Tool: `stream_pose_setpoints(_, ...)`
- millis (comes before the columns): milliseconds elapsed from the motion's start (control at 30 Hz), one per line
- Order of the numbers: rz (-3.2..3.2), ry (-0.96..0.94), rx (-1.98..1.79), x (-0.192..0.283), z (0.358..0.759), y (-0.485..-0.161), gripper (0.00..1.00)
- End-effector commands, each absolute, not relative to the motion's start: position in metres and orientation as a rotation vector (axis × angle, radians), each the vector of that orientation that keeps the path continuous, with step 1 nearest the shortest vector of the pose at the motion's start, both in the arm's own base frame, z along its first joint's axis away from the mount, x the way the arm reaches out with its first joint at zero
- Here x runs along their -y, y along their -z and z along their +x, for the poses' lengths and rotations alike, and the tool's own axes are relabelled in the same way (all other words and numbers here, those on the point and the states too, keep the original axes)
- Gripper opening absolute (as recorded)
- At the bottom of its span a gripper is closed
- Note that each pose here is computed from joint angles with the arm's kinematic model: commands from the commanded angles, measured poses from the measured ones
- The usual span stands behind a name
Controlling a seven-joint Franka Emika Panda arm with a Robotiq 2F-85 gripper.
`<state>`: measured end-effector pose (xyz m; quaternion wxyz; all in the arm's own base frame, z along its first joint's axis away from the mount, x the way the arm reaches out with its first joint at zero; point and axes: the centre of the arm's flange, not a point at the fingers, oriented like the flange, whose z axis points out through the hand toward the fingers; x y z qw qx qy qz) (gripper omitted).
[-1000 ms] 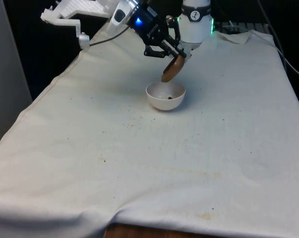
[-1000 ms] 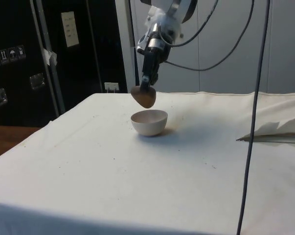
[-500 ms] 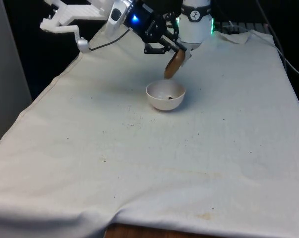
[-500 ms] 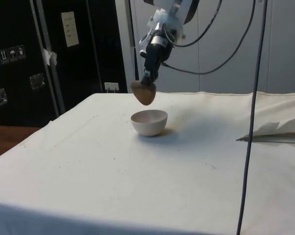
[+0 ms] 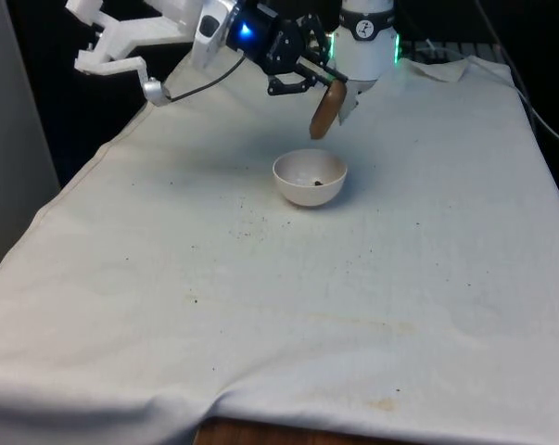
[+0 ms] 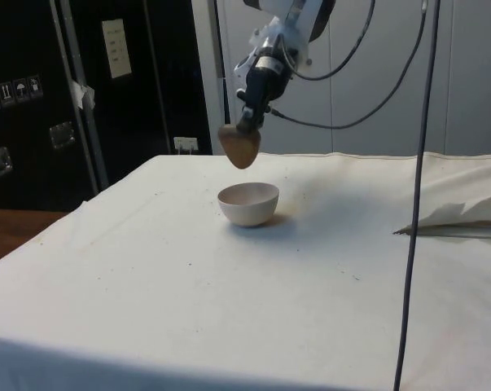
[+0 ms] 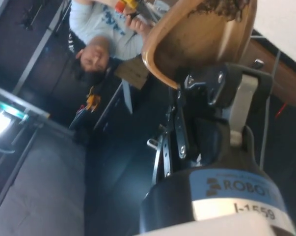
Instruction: Pour the coffee beans from the cup into the bowl.
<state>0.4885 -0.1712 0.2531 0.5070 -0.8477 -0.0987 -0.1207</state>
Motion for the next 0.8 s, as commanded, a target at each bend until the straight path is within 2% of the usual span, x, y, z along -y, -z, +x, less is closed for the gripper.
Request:
stream_pose_setpoints(0,-2.021,0.295,0.239,0.173,0.488,-0.253,0.00)
stream_pose_setpoints(767,-1.836,0.331,0.271,0.194,0.482,-0.253,0.00)
